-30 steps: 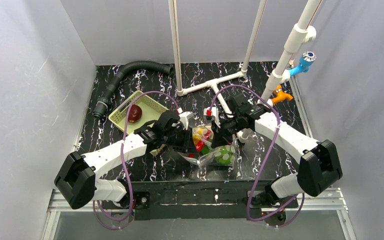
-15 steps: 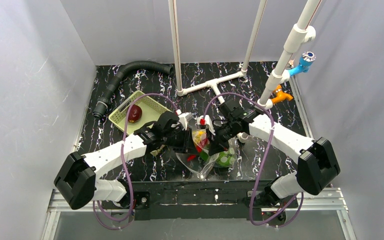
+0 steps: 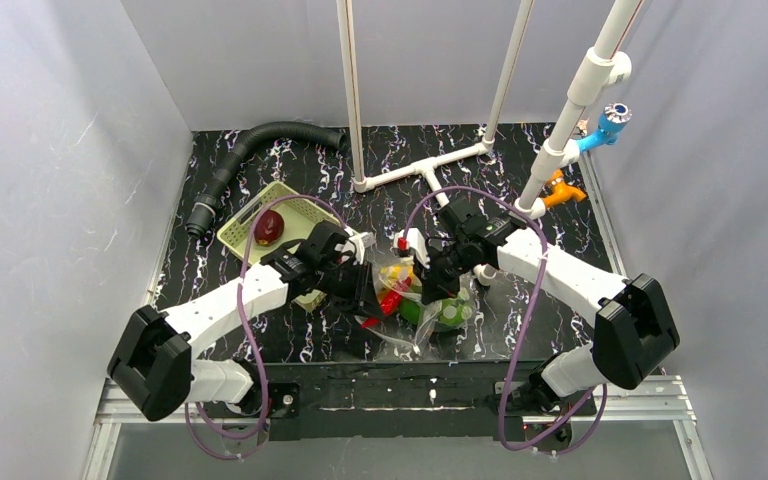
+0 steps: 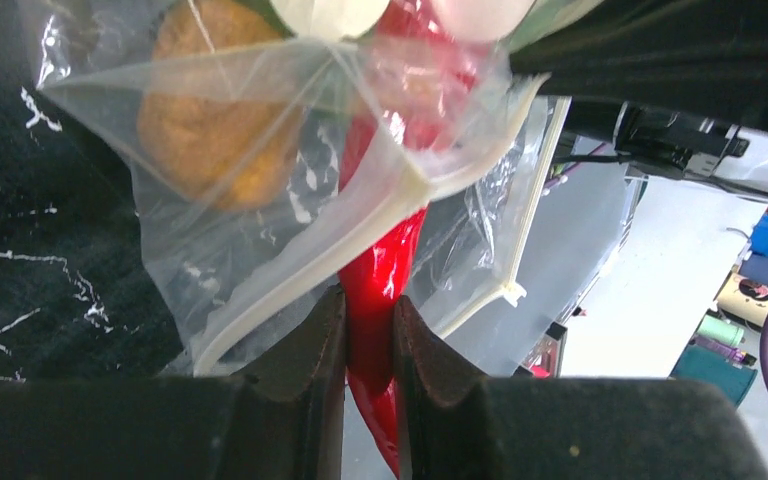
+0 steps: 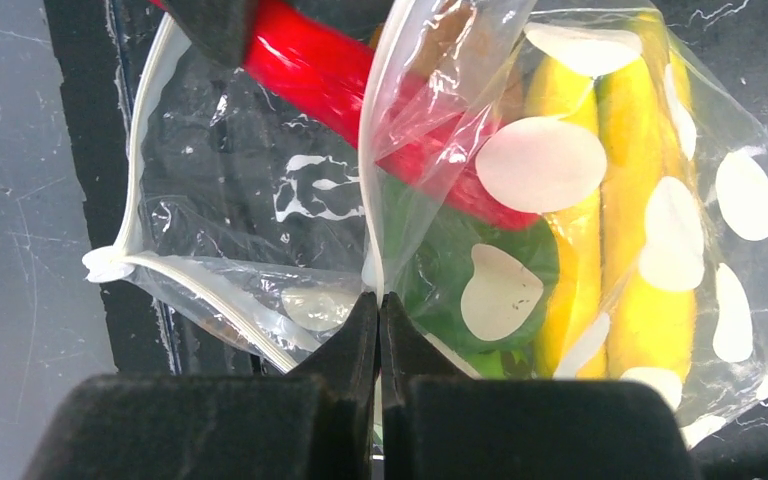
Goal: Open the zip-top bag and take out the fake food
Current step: Pick up the fake vegetable from the zipper food storage bag.
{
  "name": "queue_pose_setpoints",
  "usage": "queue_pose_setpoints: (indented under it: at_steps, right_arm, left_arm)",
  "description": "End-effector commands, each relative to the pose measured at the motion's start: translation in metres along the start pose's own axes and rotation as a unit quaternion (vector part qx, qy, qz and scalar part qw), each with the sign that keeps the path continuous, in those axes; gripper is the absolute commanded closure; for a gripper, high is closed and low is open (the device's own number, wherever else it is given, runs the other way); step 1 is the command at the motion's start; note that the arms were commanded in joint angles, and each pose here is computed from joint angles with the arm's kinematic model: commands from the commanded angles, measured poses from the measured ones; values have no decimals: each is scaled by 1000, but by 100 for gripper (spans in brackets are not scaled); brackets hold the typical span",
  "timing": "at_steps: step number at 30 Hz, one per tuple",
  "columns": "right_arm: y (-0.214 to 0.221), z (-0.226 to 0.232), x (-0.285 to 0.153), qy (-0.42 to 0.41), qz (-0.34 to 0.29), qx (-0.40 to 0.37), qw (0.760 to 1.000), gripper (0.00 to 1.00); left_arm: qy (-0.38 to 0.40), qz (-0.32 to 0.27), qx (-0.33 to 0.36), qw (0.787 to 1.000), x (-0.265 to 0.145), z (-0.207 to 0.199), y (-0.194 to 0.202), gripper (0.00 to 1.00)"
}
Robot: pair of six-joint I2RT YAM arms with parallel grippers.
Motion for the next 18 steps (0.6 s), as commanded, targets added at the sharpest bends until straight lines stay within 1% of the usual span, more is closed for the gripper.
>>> queue_pose_setpoints:
  at_steps: [1, 9, 18]
  right_arm:
    - [-9, -7, -8, 30, -13, -10, 999, 99]
    - [-10, -17, -17, 51, -30, 10, 998, 99]
    - [-8, -22, -27, 57, -49, 26, 997, 99]
  left_arm:
    - [22, 26, 30, 999, -26, -13, 13, 100]
    - [15, 77, 51, 996, -48, -10, 43, 100]
    - [14, 90, 65, 994, -70, -10, 70, 100]
Point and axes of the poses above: each gripper's point midway between its finger pads, its own x axis out along the fingers, its own z axis along the line the jaws close on, y = z × x, the point moved 5 cm from there along -x, back along the fingers, and after that the axes turned 7 degrees about x, right-handed, at the moved point
